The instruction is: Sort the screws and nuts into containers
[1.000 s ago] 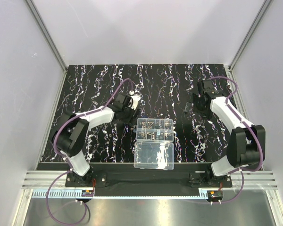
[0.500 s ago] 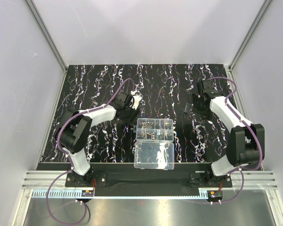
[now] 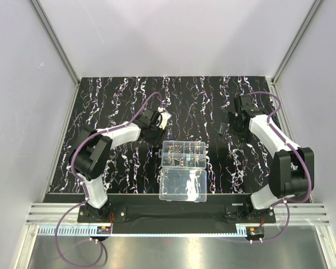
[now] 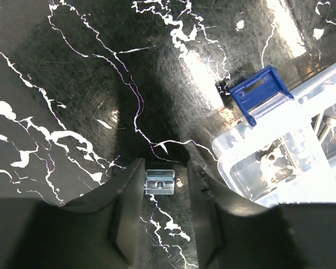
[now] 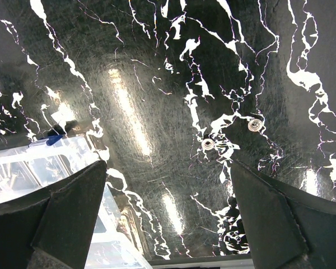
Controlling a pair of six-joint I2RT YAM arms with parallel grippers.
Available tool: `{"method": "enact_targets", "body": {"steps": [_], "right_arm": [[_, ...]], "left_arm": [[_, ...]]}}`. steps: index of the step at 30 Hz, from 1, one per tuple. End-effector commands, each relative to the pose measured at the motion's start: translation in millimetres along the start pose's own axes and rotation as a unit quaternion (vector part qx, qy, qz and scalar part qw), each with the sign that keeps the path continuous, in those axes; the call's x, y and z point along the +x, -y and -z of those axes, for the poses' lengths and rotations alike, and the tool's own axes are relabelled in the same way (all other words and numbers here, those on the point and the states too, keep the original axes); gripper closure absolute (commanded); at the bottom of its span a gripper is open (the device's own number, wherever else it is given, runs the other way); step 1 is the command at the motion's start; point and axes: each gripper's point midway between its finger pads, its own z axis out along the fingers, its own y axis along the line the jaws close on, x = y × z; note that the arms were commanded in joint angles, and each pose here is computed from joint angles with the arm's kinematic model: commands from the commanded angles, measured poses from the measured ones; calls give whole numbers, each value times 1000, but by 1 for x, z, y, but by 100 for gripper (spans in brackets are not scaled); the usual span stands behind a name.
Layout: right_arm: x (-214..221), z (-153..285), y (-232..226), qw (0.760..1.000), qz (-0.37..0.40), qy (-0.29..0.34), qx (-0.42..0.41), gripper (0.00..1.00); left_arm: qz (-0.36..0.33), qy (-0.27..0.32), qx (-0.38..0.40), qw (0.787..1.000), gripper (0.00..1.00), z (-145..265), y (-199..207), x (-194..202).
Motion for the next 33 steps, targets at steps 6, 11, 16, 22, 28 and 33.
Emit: {"method": "enact_targets", "body": {"steps": [6,11,16,22,28,33], "right_arm": [[-10,7,-3,1000,3,11,-3,0],[-10,6,-4,1000,3,10,-7,0],[-9,6,-5,1000,3,7,-8,0],[-9,8,-4,1000,2,10,-8,0],[-10,9,-5,1000,2,10,-11,0],[-10,9,-6,1000,2,9,-12,0]], "left_arm": [[13,-38,-1,999,63,-2,3,22],[35,-31,-12,999,43,3,2,25],[40,-35,-21,998,42,3,-1,27],[48,-39,-29,998,51,5,-3,32],[48,-42,-26,998,50,9,-2,31],[46,-50,-25,997,50,12,-1,34]]}}
